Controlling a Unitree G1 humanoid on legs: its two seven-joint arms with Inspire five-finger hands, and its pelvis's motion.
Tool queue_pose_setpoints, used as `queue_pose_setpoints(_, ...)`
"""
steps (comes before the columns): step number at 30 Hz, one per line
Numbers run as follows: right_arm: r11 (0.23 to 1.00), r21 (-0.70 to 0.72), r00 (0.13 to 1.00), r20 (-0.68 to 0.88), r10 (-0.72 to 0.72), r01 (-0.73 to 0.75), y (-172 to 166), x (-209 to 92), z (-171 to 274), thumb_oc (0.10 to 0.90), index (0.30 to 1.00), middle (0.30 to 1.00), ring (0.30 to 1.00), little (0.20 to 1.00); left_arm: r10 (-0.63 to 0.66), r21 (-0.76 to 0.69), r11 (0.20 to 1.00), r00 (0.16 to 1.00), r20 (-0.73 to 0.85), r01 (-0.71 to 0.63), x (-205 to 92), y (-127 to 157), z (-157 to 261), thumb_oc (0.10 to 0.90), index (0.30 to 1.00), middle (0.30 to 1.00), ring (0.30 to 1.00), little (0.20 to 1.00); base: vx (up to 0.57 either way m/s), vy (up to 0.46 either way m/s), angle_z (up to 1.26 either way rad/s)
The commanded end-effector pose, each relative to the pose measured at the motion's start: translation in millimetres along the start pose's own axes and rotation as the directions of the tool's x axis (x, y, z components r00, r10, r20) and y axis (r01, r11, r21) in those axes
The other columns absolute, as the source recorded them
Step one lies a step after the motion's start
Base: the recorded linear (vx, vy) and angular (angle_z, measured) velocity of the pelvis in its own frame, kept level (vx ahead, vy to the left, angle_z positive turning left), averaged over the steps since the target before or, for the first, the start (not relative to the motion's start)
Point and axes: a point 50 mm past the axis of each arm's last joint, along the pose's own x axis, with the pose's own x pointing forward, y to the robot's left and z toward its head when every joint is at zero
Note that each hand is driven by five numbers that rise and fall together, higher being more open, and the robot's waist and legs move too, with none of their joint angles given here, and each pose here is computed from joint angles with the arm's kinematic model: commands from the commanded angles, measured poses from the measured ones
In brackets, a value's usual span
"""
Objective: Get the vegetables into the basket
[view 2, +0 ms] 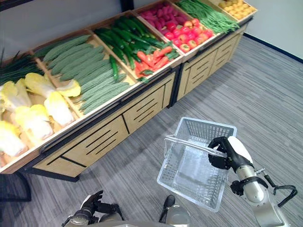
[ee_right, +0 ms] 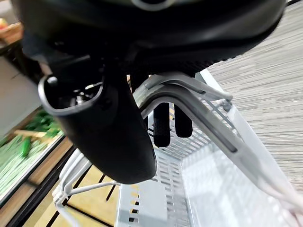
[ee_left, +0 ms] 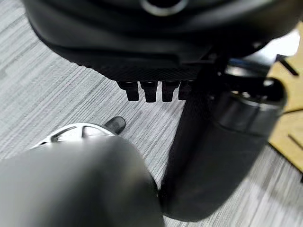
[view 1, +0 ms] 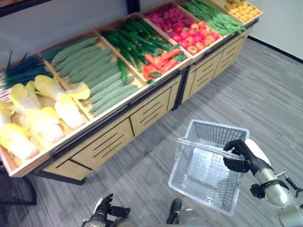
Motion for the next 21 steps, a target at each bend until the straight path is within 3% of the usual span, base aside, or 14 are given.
queue_pose_setpoints(1,0.959,0.058,0.924,0.259,-0.281,0.276,-52.2,13.3,51.9,0.400,0.300,0.300,0.300,0.300,0.095,0.078,0.993,0.995,-0.014,-0.093,-0.9,33.3,-6.5,0.900,1.000,1.000,1.000,1.000,0.09,0.276,0.48)
queue_pose_setpoints(14,0.978,0.086,0.901,0.379,-0.211,0.192,-32.7,38.4,88.9,0.400,0.300,0.300,0.300,0.300,0.170,0.052,0.984,0.985,0.016,-0.170,-1.9,61.3,0.5,0.900,1.000,1.000,1.000,1.000,0.09,0.261,0.00)
queue_pose_setpoints(21,0.988,0.072,0.895,0.418,-0.155,0.138,-24.1,39.8,97.9,0.400,0.300,0.300,0.300,0.300,0.215,-0.001,0.977,0.976,-0.012,-0.215,-3.6,72.4,-4.4,0.900,1.000,1.000,1.000,1.000,0.11,0.068,0.29)
